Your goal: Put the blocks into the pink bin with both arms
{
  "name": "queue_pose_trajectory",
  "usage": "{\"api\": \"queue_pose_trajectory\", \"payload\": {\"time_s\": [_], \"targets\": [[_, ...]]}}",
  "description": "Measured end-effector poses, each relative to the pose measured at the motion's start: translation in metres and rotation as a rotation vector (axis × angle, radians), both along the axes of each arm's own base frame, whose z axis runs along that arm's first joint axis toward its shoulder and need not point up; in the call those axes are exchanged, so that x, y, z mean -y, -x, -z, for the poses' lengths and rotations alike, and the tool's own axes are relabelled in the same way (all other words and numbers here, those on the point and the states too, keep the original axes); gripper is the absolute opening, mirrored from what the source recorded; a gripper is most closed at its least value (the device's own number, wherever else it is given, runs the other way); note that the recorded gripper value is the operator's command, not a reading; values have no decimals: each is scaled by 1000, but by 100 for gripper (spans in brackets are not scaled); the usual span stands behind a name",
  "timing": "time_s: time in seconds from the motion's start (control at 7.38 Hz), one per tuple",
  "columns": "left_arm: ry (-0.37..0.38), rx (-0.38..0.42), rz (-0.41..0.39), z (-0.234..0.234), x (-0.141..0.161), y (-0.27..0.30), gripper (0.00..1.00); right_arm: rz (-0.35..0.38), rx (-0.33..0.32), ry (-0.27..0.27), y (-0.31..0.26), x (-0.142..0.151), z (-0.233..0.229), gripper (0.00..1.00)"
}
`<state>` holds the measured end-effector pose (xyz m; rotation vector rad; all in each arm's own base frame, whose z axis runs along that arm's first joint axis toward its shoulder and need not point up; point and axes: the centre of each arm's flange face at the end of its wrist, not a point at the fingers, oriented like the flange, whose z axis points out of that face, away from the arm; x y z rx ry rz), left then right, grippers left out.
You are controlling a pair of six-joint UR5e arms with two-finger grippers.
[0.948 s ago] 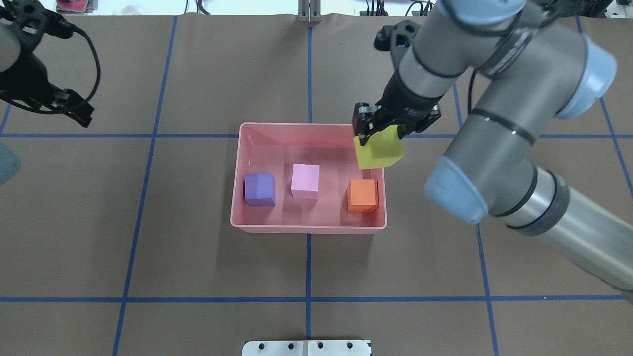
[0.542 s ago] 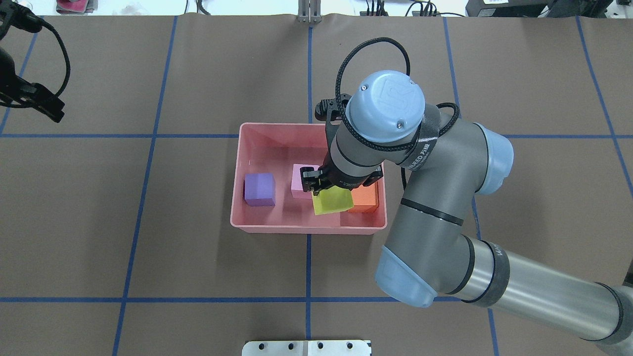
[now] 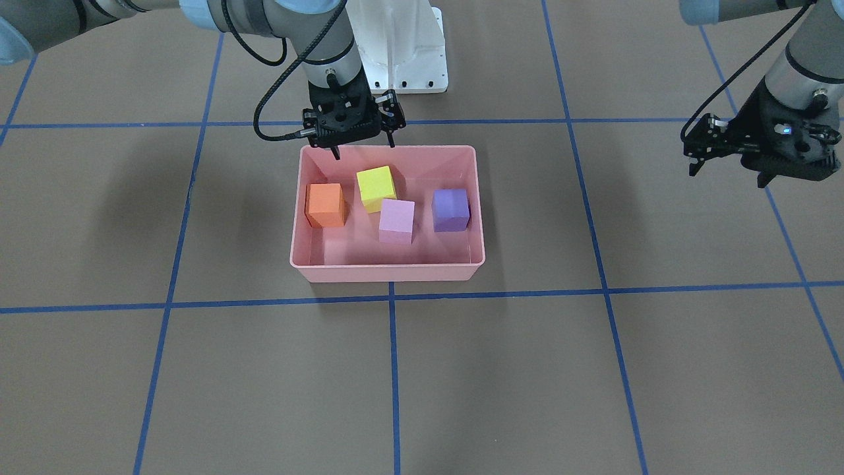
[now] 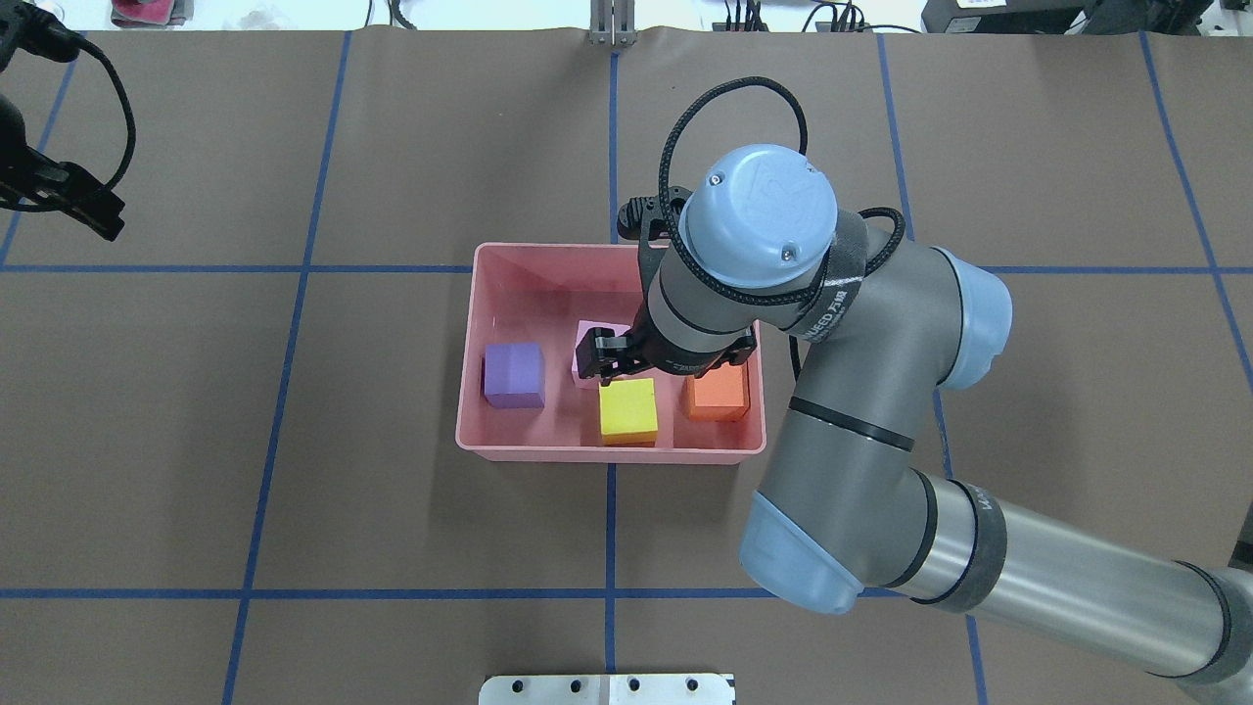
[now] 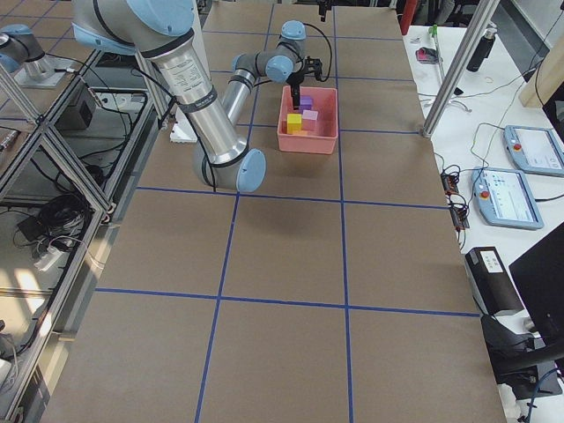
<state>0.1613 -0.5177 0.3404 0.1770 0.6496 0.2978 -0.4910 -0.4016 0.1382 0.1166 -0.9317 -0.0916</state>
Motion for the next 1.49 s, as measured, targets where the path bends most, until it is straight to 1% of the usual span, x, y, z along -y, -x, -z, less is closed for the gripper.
{"api": "queue_pose_trajectory", "payload": {"time_s": [0.14, 0.27, 0.54, 0.81, 0.95, 1.08, 1.22, 1.35, 1.49], "targets": [[9, 5, 3, -6, -3, 2, 100, -15, 6, -4, -9, 6, 2, 100], [14, 8, 7, -20, -11, 7, 100, -46, 11, -6, -31, 18, 0, 100], [21, 5, 73, -48, -12, 32, 100, -125, 4, 11, -117, 57, -35, 100], [42, 39, 114, -70, -9, 45, 100, -171, -13, 16, -201, 84, -79, 100], [54, 61, 123, -82, -10, 49, 100, -211, -31, 26, -230, 97, -99, 100], [72, 78, 128, -94, -14, 53, 100, -257, -57, 52, -257, 112, -122, 100], [88, 87, 139, -104, -17, 62, 100, -277, -93, 69, -282, 121, -153, 100], [105, 89, 155, -116, -22, 79, 100, -261, -140, 62, -309, 124, -190, 100], [123, 79, 147, -132, -30, 100, 100, -225, -177, 63, -343, 122, -232, 100]]}}
